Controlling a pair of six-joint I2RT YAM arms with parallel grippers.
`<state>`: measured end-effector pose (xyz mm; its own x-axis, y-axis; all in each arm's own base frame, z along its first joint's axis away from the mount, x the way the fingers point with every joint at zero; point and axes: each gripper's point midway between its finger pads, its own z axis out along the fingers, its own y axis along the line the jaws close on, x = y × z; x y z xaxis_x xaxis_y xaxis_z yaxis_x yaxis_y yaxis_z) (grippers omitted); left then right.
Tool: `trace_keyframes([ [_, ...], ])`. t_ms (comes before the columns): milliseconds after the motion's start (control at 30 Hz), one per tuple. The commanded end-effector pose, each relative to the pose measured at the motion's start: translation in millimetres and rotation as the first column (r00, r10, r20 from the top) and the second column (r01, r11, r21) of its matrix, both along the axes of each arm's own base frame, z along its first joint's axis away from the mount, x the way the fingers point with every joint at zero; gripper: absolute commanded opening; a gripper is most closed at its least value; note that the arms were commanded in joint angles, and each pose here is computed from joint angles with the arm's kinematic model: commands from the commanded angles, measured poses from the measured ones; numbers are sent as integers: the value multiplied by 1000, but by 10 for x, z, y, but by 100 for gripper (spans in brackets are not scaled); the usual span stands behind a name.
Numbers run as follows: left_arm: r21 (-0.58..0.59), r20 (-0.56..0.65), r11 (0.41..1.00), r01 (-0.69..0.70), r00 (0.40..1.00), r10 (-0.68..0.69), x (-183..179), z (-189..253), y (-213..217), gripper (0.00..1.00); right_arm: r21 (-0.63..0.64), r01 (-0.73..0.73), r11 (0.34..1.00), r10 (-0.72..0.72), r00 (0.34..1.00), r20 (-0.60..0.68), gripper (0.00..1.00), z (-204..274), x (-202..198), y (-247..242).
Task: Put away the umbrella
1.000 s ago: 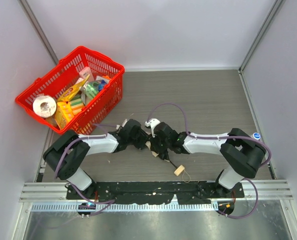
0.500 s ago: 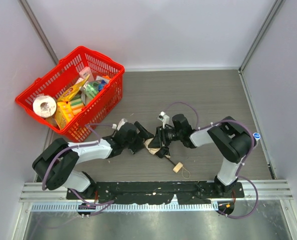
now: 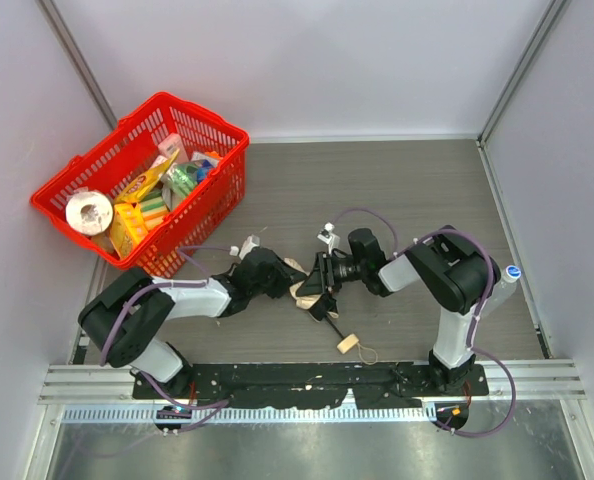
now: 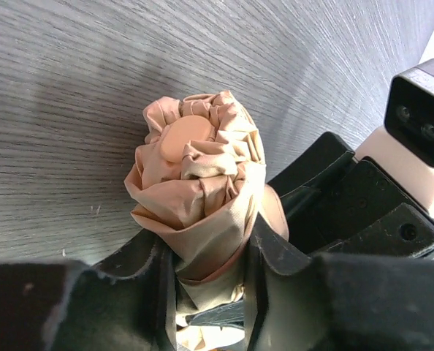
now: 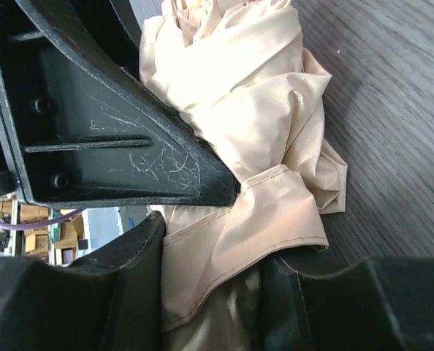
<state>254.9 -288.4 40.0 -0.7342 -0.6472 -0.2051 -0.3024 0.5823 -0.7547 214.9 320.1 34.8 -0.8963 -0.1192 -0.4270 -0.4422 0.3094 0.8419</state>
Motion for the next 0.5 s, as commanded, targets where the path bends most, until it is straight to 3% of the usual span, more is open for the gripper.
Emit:
trace_keyframes([
  [0, 245, -92, 967, 68, 995, -46, -299, -546, 416, 0, 5, -46, 999, 45, 991, 125, 2, 152, 1, 35],
  [67, 218, -97, 974, 61, 994, -40, -314, -498, 390, 0, -202, -3, 979, 23, 995, 99, 22, -127, -27, -117],
  [100, 208, -106, 977, 53, 994, -31, -324, -478, 385, 0, -282, 55, 958, 3, 980, 200, 35, -156, 161, -144],
  [133, 209, -132, 977, 37, 991, -9, -343, -481, 407, 0, -361, 63, 930, 13, 979, 205, 39, -184, 84, -199],
  [233, 225, -201, 974, 26, 979, 20, -405, -485, 427, 0, -451, 115, 885, 47, 942, 333, 60, -76, 160, -208],
  [300, 249, -261, 968, 19, 964, 48, -462, -504, 456, 0, -473, 141, 870, 66, 916, 395, 67, 12, 165, -177],
  [467, 260, -341, 966, 4, 936, 88, -517, -500, 443, 0, -511, 280, 813, 57, 834, 548, 73, 144, 200, -107],
])
